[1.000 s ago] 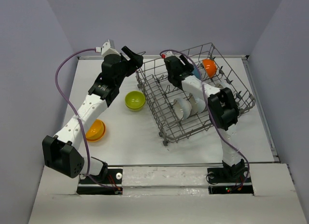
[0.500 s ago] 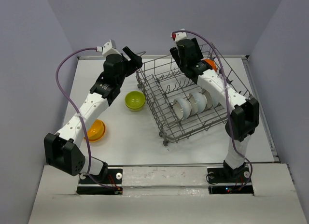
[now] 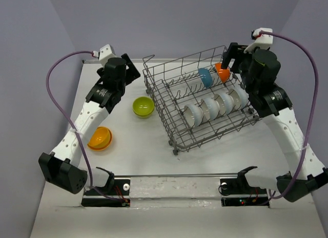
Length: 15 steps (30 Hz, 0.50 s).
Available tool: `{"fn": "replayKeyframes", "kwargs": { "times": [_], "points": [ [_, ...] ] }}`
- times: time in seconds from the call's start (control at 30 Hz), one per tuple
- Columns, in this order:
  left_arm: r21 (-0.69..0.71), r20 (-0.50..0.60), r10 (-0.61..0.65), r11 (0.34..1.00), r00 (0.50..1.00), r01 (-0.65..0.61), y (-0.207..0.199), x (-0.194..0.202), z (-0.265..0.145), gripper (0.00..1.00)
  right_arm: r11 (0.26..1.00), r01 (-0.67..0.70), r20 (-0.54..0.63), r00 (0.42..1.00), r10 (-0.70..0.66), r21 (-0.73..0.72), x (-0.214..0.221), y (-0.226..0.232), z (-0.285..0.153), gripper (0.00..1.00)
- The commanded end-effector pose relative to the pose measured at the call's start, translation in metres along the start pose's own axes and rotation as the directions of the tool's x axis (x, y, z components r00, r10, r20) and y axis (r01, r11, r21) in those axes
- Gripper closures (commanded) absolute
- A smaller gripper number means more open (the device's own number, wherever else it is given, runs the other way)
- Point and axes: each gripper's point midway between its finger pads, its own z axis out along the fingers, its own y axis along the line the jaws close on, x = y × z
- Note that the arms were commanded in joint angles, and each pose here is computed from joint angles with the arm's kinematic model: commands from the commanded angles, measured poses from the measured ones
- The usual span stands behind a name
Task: Load the bowls into the dish rack
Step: Pick up the bowl from the bowl.
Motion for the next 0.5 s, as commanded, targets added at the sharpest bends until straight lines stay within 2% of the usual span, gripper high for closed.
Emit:
{"fn": "replayKeyframes", "kwargs": {
  "times": [0.0,0.17,0.27,0.47],
  "points": [
    [-0.13,-0.029,0.059,0.99,0.998,-0.062,0.049,0.003,-0.033,0.09,0.974,-0.161,-0.1,0.984,0.147,-0.159,0.035,0.035,-0.004,0.18],
    [-0.206,-0.232,0.13,0.962,0.964,-0.18,0.086,0.046,-0.057,0.09,0.931,-0.248,-0.171,0.963,0.207,-0.267,0.055,0.054,-0.023,0.18],
    [-0.273,-0.305,0.167,0.928,0.938,-0.253,0.114,0.063,-0.069,0.09,0.931,-0.253,-0.172,0.962,0.213,-0.261,0.058,0.052,-0.026,0.18],
    [-0.313,-0.383,0.159,0.904,0.91,-0.29,0.141,0.094,-0.079,0.09,0.919,-0.272,-0.156,0.959,0.235,-0.285,0.049,0.053,-0.034,0.16]
  ]
}}
